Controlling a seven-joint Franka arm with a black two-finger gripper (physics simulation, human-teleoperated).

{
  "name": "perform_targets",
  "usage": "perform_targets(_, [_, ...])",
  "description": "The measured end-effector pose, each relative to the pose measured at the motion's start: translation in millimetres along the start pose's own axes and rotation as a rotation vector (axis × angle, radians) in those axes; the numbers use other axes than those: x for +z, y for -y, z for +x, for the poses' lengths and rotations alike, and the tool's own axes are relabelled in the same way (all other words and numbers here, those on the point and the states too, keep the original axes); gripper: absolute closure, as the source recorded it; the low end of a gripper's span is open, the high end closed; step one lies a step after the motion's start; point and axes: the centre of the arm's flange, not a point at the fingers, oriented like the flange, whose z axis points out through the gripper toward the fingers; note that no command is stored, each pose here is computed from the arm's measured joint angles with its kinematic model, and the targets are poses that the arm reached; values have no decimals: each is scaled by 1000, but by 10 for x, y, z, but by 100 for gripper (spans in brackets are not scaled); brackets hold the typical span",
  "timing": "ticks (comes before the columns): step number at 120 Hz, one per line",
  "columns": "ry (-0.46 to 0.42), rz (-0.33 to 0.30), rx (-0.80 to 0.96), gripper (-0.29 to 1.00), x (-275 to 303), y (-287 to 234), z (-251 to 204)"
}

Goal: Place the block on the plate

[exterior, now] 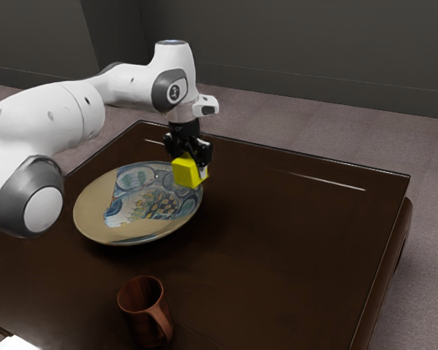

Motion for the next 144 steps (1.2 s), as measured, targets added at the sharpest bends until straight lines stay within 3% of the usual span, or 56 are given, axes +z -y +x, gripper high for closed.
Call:
perform_targets(29, [39,-16,-158,35,147,1306,-178])
perform_targets(44, [69,-22,-180,35,379,1595,-208])
perform_targets(90, [124,-36,-163,37,972,1689,-116])
perform_targets(124, [98,-42,-149,10,994,1696,-83])
perform_targets(144, [30,-36,-123,5,380,1568,-108])
